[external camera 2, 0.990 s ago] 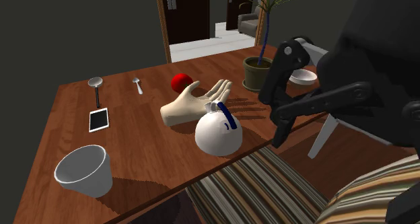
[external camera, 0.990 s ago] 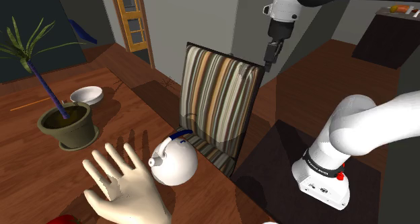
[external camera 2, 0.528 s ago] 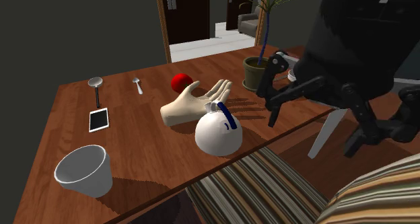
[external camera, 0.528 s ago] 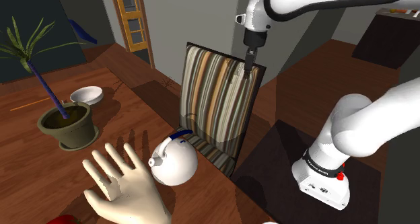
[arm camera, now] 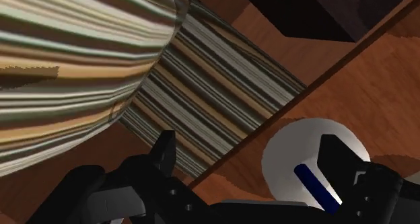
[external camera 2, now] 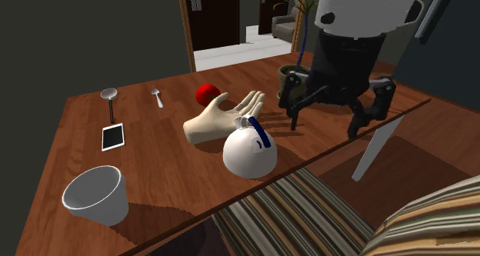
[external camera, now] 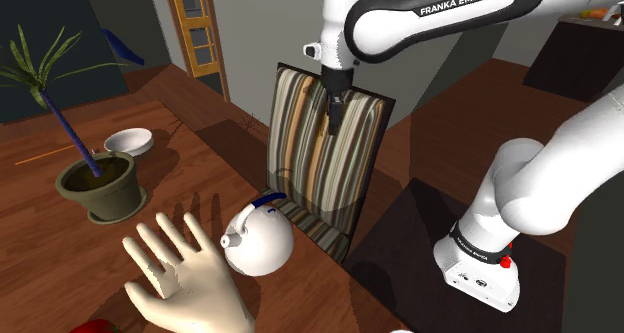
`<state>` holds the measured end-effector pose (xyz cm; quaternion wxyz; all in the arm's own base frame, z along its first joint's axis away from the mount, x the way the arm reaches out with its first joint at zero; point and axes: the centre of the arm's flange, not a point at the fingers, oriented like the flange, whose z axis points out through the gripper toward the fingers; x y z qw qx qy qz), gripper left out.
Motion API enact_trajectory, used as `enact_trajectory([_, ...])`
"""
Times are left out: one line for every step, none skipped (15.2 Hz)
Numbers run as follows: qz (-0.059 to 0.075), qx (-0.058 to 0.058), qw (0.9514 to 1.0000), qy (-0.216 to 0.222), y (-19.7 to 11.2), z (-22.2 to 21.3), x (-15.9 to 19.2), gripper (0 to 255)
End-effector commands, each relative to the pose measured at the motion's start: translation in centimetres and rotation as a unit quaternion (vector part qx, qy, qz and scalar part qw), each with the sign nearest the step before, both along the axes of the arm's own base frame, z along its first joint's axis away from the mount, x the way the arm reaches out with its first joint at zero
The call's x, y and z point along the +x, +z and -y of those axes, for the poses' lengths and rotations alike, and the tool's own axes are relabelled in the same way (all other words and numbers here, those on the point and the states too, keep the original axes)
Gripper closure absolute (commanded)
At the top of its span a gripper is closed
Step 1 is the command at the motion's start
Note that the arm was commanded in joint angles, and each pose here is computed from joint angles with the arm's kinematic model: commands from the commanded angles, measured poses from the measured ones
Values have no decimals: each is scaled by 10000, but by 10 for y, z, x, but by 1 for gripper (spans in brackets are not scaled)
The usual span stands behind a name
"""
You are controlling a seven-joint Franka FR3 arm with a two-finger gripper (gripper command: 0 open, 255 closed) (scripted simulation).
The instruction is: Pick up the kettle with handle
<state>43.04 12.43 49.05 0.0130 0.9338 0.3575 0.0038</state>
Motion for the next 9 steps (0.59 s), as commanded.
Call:
enact_trajectory([32,-20,9992,393,-11,-24,11,0])
enact_trajectory([45,-32,9983,582,-16,-35,15,0])
enact_trajectory([57,-44,9970,771,-21,-47,19,0])
enact_trajectory([70,-56,9953,959,-26,-59,22,0])
enact_trajectory([82,-68,9933,1148,-31,-70,25,0])
enact_trajectory([94,-81,9910,1336,-37,-82,28,0])
enact_trajectory([107,-93,9882,1523,-42,-94,30,0])
enact_trajectory([119,-105,9851,1710,-47,-106,31,0])
enact_trajectory([132,-117,9817,1896,-53,-118,33,0])
